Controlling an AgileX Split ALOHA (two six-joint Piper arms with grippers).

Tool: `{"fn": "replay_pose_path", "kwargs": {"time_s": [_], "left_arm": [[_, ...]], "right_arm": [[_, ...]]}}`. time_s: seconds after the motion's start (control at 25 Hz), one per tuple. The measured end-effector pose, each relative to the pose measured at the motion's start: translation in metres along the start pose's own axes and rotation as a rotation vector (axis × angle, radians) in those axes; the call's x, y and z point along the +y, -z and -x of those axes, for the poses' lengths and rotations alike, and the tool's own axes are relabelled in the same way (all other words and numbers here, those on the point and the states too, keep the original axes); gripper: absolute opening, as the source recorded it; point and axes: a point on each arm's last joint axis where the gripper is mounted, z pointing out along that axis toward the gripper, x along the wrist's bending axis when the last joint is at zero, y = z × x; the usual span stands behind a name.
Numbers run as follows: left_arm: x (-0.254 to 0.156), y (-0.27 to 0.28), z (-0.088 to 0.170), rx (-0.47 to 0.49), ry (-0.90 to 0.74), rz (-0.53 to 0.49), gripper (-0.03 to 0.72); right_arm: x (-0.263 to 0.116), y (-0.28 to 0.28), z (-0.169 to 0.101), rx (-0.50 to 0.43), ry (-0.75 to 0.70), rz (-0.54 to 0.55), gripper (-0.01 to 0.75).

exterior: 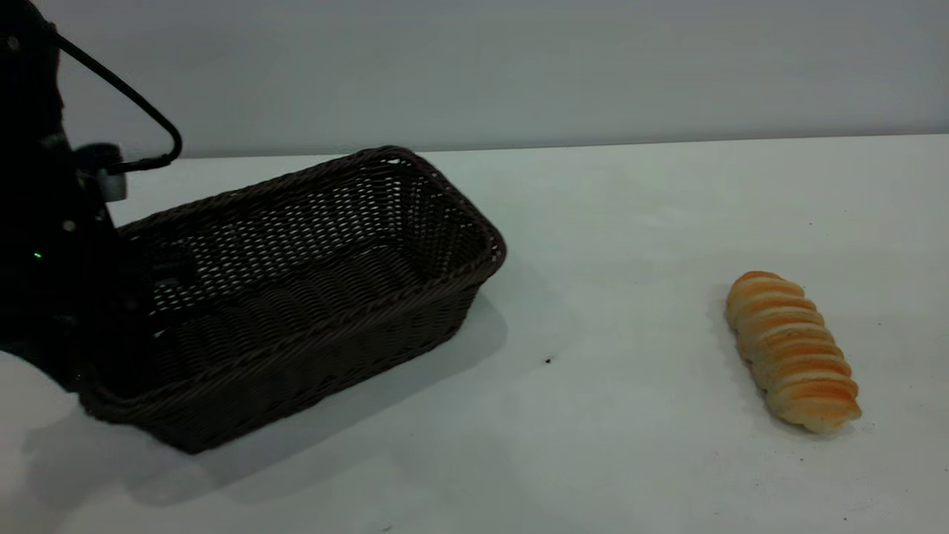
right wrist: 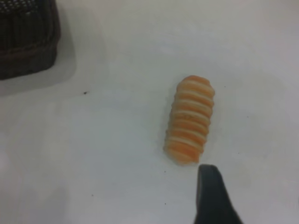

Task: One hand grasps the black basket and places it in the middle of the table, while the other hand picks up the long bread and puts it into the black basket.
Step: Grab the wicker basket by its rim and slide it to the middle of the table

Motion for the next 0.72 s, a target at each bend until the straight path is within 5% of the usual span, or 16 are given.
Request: {"fn": "replay_pose_path", "kwargs": {"time_s": [0.24,0.44,0.72], "left_arm": [[0.005,-0.005,0.004,-0.037,0.02,0.041,0.249],[0.009,0.0,0.013,-0.081,-0.051,0.059,0.215],[0.001,0.013,0.057,-0.193,-0.286,0.075,0.145]], "right_arm": [[0.0,0.0,0.0,0.0,0.0,0.005,0.424],[0.002,0.0,0.0,-0.003,0.001,0.023,0.424],[0.007,-0.016,0.0,0.011,-0.04,0.003,0.424]]}}
